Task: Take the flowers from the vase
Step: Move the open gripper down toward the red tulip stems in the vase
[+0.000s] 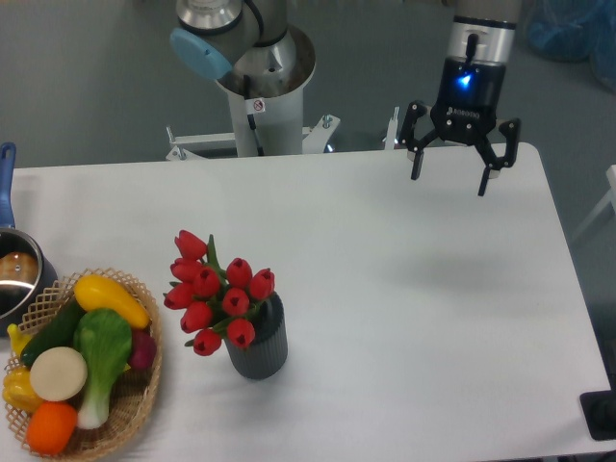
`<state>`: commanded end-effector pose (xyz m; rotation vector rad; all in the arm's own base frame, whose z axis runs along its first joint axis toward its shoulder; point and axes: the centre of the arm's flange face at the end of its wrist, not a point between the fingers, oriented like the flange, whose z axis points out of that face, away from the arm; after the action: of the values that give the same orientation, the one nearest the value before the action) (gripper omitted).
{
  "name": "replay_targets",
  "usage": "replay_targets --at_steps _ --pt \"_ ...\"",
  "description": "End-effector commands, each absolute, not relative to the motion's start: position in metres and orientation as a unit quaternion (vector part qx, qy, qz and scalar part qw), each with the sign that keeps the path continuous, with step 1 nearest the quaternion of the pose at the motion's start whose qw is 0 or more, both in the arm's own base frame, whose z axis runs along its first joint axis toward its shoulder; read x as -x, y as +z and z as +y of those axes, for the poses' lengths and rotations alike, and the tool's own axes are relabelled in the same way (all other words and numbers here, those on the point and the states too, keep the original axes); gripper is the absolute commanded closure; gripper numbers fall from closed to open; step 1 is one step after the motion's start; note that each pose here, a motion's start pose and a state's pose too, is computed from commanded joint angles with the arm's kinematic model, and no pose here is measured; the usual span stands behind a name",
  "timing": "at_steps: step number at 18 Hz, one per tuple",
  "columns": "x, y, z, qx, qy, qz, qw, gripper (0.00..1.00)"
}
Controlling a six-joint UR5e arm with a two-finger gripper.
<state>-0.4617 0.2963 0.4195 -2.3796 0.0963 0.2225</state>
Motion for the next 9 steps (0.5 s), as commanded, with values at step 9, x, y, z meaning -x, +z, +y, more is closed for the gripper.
replay_targets --at_steps 9 --pt "0.449 0.397 0.336 0.883 0.020 0.069 0.464 0.00"
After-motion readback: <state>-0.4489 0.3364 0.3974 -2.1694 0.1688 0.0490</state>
